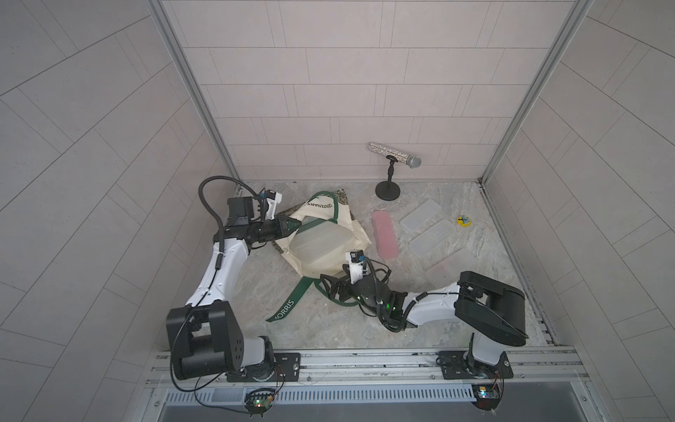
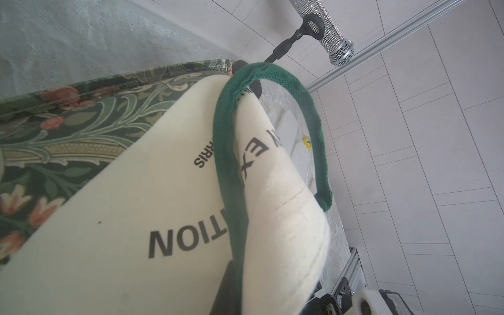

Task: Take out the pencil case from the canvas bag
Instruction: Place the pencil case at the center of the board, then pick up the pencil case from the canvas bag.

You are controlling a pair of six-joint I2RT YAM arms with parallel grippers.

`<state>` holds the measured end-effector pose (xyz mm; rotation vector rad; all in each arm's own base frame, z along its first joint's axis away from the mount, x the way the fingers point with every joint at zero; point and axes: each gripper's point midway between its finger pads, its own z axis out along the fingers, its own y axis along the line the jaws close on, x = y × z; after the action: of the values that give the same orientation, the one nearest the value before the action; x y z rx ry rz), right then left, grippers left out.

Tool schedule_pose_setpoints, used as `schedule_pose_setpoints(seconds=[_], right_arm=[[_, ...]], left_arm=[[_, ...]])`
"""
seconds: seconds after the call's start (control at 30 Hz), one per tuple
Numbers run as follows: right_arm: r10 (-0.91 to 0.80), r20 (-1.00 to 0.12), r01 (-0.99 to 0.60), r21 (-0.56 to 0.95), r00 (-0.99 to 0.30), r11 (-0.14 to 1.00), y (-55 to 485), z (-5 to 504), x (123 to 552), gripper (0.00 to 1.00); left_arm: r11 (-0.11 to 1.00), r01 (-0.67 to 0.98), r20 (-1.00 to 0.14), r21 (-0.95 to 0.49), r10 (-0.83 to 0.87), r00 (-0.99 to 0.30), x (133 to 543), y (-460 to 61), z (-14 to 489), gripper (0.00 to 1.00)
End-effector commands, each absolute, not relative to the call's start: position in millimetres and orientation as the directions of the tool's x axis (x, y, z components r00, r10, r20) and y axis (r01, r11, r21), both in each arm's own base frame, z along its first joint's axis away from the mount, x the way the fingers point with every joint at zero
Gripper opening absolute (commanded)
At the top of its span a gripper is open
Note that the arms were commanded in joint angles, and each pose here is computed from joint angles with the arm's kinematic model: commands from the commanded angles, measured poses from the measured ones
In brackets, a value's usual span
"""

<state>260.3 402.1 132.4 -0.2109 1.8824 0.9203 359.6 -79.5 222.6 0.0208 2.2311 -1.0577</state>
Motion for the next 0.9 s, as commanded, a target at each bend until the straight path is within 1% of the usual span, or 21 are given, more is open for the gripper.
schedule_pose_setpoints(seconds=[0.0, 0.27, 0.47, 0.63, 0.87], right_arm=[[0.34, -0.798, -0.467, 0.577, -0.498, 0.67, 408, 140, 267, 0.99], [0.382, -0.76, -0.381, 0.612, -0.525, 0.693, 417, 113, 282, 0.98], [0.459, -0.703, -0.297, 0.672, -0.544, 0.678, 416, 100, 299, 0.95], [0.502, -0.66, -0.222, 0.703, -0.559, 0.676, 418, 93, 313, 0.95], [0.571, -0.572, -0.126, 0.763, -0.589, 0.635, 428, 81, 328, 0.95]], left_arm=[[0.643, 0.363, -0.63, -0.674, -0.243, -0.738, 357, -84, 246, 0.0], [0.638, 0.369, -0.631, -0.676, -0.242, -0.737, 357, -84, 247, 0.0], [0.633, 0.371, -0.629, -0.68, -0.242, -0.739, 356, -85, 247, 0.0], [0.628, 0.375, -0.63, -0.682, -0.242, -0.738, 356, -85, 248, 0.0], [0.624, 0.38, -0.631, -0.683, -0.242, -0.737, 355, -86, 250, 0.0]])
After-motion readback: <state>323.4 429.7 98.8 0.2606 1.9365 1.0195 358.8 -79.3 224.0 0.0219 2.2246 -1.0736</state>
